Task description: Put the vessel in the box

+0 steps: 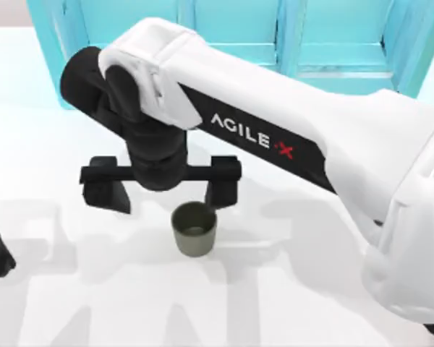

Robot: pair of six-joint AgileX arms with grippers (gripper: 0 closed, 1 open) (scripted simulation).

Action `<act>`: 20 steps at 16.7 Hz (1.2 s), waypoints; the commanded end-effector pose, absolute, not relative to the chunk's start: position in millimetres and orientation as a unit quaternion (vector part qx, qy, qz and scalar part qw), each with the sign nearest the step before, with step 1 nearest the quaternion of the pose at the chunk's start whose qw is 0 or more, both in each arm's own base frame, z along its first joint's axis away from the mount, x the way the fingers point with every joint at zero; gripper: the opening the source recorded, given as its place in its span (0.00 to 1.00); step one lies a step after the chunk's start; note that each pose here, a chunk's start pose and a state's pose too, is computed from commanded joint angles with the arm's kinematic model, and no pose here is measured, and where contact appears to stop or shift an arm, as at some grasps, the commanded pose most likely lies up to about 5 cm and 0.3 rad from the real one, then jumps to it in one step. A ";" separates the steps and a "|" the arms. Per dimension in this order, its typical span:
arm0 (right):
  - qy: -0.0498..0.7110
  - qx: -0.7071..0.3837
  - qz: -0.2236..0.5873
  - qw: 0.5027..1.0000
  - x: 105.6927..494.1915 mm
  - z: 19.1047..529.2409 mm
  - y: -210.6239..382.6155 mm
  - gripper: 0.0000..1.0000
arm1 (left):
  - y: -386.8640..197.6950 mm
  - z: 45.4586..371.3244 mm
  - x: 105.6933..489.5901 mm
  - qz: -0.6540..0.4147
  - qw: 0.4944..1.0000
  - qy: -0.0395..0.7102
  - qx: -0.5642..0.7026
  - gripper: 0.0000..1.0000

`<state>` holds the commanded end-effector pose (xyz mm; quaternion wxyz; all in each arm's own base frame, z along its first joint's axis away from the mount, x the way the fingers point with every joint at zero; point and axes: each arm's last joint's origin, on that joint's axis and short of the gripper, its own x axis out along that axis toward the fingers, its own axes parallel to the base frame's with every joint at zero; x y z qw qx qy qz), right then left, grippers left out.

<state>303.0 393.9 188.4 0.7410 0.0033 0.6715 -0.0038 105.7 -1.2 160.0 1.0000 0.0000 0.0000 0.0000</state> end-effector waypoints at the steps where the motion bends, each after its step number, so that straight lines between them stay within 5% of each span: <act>1: 0.672 0.002 -0.005 0.740 303.5 176.8 393.5 1.00 | -1.2 160.0 105.7 0.000 1.000 0.000 0.000 1.00; 10: 0.671 0.004 -0.003 0.741 302.8 138.6 390.5 1.00 | -1.2 160.0 105.7 0.000 1.000 0.000 0.000 1.00; 20: 0.671 0.004 -0.003 0.741 302.8 138.6 390.5 0.25 | -1.2 160.0 105.7 0.000 1.000 0.000 0.000 1.00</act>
